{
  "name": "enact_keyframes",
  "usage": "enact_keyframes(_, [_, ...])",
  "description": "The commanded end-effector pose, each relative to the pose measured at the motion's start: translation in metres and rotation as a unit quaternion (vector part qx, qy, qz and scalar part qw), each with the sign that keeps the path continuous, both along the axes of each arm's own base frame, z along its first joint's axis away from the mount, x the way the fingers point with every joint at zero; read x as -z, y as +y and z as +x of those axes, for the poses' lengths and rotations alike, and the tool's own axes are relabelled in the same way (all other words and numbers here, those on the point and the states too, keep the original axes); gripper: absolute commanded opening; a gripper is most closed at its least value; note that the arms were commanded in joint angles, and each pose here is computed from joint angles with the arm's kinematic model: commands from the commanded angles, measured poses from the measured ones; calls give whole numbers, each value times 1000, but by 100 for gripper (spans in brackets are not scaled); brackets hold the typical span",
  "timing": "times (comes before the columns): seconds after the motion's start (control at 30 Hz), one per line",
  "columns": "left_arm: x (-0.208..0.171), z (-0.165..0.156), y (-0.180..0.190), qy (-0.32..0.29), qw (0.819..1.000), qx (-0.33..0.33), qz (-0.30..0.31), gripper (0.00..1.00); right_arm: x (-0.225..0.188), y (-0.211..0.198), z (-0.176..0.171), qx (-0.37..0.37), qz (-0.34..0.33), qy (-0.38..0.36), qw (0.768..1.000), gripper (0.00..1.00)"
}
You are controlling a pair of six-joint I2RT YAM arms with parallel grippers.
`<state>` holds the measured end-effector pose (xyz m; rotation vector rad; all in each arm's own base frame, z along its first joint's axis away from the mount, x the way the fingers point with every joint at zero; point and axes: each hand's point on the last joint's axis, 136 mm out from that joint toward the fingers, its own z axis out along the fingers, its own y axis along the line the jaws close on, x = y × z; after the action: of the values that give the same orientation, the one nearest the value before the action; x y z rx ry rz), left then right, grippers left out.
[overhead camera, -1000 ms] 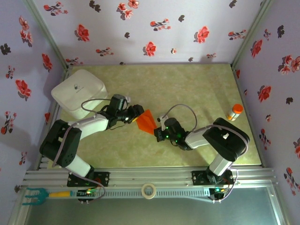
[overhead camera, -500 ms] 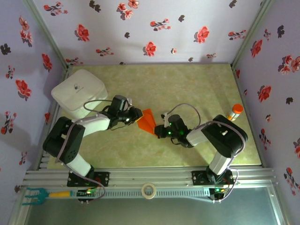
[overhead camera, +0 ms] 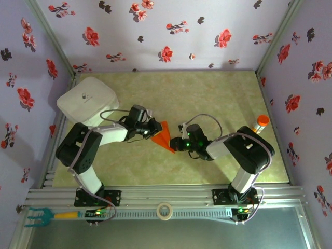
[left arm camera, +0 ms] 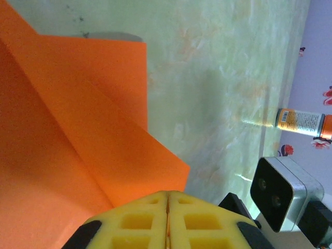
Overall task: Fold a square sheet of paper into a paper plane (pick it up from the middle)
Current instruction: Fourth fold the wing at the center of the table.
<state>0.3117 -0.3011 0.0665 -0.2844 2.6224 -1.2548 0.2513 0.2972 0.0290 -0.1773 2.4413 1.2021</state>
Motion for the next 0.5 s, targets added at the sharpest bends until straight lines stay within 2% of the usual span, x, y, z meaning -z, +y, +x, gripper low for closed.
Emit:
enact_keyframes(0.0, [-2, 0, -12, -4, 1000, 20, -9, 9, 9, -7, -3, 16, 2, 25, 1000, 4])
enact_keyframes(0.47, [12, -2, -25, 8, 999, 35, 1, 10, 20, -13, -8, 24, -2, 42, 999, 6])
